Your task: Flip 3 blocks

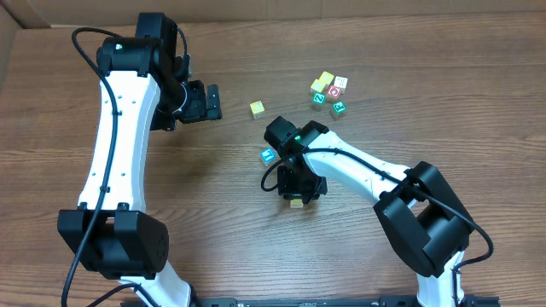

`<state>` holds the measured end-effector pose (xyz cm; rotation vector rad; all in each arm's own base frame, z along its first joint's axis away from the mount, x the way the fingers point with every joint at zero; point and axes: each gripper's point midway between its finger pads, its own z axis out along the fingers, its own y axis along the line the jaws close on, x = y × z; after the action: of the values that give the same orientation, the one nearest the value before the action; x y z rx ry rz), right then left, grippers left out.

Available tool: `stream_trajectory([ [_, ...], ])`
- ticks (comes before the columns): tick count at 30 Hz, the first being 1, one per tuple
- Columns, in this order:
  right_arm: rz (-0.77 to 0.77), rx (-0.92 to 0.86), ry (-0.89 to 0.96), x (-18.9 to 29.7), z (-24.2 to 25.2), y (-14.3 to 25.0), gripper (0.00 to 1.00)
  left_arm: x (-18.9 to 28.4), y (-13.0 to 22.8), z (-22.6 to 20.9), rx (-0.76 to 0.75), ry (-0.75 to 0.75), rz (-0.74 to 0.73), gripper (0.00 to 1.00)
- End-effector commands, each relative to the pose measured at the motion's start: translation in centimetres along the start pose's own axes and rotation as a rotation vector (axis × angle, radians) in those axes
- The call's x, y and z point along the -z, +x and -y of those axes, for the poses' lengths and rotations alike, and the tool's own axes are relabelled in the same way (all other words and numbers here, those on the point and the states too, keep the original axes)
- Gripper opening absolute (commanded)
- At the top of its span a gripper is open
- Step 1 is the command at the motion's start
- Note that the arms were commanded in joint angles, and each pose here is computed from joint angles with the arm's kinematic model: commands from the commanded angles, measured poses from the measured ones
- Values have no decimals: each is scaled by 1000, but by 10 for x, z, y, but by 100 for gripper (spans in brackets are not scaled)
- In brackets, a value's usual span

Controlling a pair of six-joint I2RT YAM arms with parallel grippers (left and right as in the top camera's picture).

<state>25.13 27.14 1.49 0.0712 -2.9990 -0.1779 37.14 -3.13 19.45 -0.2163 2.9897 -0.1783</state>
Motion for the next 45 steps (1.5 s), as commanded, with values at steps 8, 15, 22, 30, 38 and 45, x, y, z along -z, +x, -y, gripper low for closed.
stream_trajectory([
  [8,29,-7,-14,6,-2,-4,68,-3,0,-5,27,-10,-9,100],
  [15,113,-1,-55,38,0,-41,68,-3,0,-5,27,-10,-10,100],
  [22,289,-40,11,75,29,-95,65,-3,0,-5,27,-10,-10,100],
  [30,453,-70,104,77,59,-134,64,-3,0,-5,27,-10,-10,100],
  [38,509,76,164,82,62,-147,64,-3,0,-5,27,-10,-10,100],
  [45,538,64,180,83,66,-155,60,-3,0,-5,27,-10,-10,100],
])
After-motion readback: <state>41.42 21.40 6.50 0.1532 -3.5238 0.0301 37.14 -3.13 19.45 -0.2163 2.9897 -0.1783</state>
